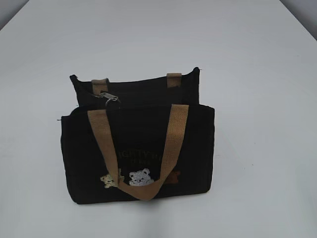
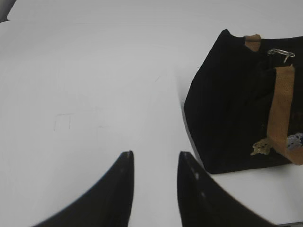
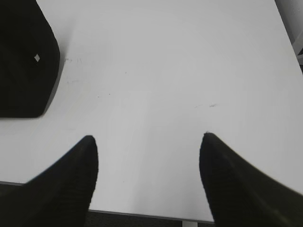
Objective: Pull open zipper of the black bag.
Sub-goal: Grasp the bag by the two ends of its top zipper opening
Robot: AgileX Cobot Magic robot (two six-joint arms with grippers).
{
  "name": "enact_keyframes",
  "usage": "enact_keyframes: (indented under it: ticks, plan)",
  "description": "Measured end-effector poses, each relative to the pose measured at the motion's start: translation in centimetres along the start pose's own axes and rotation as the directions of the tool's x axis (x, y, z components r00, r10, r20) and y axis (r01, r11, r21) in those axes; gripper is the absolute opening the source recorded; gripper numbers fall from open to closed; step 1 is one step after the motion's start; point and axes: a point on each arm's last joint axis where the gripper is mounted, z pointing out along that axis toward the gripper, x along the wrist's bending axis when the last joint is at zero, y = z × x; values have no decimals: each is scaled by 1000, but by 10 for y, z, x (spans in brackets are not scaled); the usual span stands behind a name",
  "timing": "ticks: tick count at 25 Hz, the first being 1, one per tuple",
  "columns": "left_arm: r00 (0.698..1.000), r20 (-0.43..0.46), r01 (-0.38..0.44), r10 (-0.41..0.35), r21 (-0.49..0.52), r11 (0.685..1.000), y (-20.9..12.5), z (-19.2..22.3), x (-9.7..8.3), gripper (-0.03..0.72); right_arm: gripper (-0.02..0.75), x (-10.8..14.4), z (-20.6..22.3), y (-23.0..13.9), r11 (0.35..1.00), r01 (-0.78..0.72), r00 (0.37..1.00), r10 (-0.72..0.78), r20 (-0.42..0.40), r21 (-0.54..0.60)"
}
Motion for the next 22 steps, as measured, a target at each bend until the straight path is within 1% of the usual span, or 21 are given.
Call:
enact_keyframes:
  ticks: [22]
  plan:
    - [1000,0,0,0,0,1000,0,0,0,239,519,0,0,0,1000,0,1000,0,0,0]
